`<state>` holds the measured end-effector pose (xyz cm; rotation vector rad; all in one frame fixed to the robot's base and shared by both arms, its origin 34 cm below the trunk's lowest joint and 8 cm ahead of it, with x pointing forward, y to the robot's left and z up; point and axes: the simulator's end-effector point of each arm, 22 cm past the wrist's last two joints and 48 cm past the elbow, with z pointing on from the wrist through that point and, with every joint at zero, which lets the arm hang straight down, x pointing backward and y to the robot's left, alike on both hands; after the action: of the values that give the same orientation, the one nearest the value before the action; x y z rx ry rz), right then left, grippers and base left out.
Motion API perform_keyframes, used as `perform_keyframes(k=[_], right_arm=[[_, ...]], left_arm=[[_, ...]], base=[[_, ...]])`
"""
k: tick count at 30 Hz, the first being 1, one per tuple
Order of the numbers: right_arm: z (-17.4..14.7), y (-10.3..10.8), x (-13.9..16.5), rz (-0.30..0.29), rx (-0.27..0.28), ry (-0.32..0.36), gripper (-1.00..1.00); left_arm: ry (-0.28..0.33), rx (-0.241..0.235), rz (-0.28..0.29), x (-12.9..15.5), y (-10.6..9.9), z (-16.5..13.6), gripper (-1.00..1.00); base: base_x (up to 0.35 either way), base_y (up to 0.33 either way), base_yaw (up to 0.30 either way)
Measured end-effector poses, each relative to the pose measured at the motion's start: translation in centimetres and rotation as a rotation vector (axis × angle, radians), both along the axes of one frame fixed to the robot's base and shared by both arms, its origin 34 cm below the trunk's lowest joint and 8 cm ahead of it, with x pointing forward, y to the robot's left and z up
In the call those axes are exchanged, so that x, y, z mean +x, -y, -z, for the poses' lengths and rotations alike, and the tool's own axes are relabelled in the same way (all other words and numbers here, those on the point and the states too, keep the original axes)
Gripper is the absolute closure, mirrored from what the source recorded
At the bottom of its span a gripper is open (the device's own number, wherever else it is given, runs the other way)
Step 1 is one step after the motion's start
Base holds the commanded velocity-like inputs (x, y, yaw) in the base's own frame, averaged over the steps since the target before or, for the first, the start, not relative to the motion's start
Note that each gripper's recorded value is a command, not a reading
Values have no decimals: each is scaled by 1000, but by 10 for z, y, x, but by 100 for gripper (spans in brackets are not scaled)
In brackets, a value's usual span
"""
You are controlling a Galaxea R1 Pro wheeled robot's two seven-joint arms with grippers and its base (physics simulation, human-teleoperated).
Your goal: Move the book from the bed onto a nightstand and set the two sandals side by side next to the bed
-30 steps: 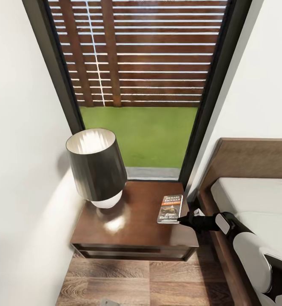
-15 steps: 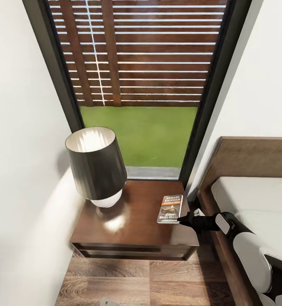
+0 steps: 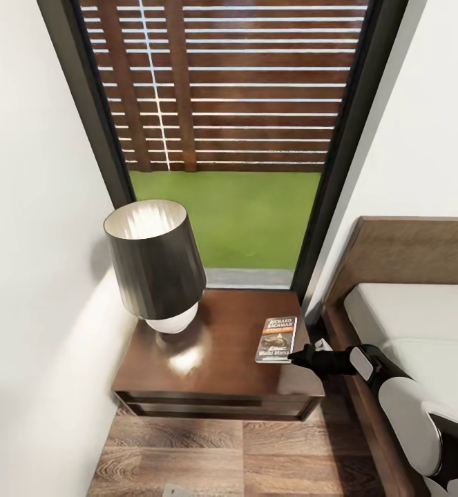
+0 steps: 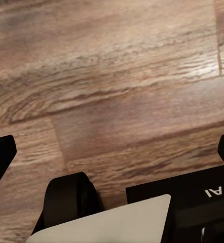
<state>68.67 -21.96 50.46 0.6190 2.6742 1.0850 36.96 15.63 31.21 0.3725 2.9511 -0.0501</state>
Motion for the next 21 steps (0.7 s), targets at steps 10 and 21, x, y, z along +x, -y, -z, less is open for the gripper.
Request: perform_keyframes(k=[10, 21], right_arm=[[0, 0, 0, 1, 1, 0, 100], [16, 0, -2, 1, 2, 0, 100]], left_arm=[[0, -1, 0, 0, 0, 0, -100], [0, 0, 1, -3, 0, 16, -100]], base=[[0, 0, 0], [0, 0, 0]])
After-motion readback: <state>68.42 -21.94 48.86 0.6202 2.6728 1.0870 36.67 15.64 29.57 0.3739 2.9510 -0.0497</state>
